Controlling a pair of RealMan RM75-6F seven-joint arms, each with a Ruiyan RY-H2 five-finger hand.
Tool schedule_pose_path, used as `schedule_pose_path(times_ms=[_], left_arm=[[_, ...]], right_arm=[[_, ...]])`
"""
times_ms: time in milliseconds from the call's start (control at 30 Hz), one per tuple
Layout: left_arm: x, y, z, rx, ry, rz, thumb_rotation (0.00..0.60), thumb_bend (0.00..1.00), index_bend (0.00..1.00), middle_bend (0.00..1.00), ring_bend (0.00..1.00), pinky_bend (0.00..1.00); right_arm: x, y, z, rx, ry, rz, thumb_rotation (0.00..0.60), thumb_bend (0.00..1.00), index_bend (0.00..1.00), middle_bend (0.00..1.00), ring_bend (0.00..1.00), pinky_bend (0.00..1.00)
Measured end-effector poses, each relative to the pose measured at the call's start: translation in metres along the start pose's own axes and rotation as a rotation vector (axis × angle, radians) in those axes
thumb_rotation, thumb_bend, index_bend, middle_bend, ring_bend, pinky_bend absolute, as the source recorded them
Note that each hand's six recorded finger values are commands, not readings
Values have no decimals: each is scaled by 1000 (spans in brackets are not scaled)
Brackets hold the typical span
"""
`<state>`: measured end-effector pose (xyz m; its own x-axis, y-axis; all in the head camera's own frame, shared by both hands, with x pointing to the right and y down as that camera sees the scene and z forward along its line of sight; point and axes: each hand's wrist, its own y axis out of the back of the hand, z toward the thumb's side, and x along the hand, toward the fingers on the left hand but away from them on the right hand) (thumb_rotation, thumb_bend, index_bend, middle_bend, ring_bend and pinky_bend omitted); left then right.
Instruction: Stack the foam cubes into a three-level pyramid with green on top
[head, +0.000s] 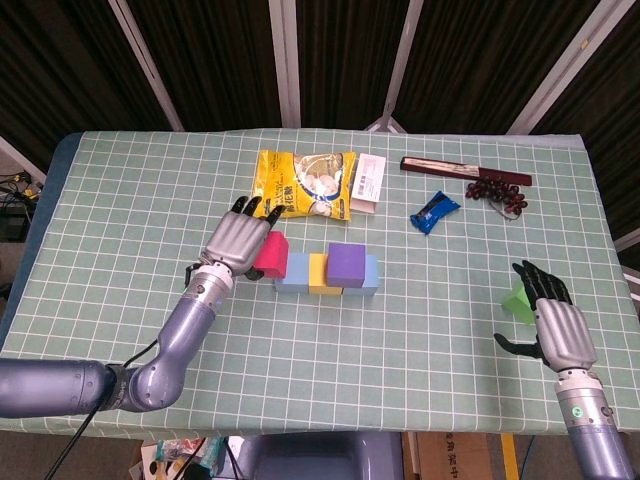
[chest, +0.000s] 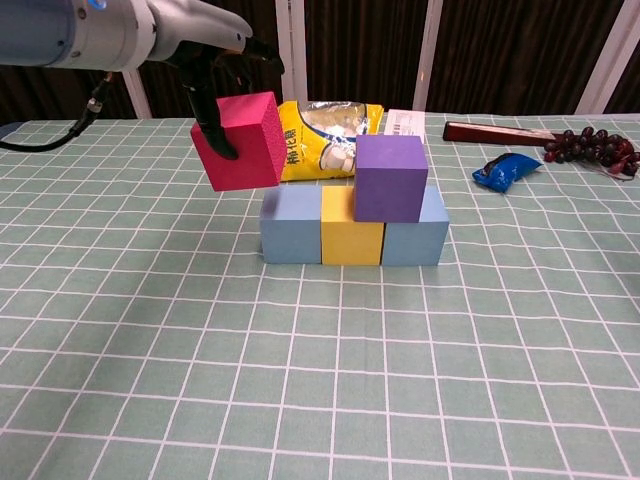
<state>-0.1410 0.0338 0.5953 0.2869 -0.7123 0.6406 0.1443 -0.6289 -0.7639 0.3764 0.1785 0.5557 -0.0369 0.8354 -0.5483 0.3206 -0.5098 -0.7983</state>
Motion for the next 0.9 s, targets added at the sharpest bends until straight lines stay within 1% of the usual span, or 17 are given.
schedule_pose_path(times_ms=[167,267,367,600,900], left_arm=[[6,2,17,47,23,-73,600,394,0,368,32,0],[9,8,31,105,23,-89,600,394,0,371,32,0],[14,13,41,133,26,-83,600,394,0,373,32,0],[18,14,55,162,20,-70,600,394,0,376,32,0],[23,11,59,180,53,-53,600,394,0,381,32,0]], right_arm=[[0,2,0,-14,-2,-3,600,207,0,0,0,0],[-1,3,-1,-21,-3,-2,600,207,0,0,0,0],[-1,3,-1,-26,-4,0,600,207,0,0,0,0],[-1,3,0,-33,1,1,600,206,0,0,0,0],[0,4,2,-42,8,-1,600,206,0,0,0,0]])
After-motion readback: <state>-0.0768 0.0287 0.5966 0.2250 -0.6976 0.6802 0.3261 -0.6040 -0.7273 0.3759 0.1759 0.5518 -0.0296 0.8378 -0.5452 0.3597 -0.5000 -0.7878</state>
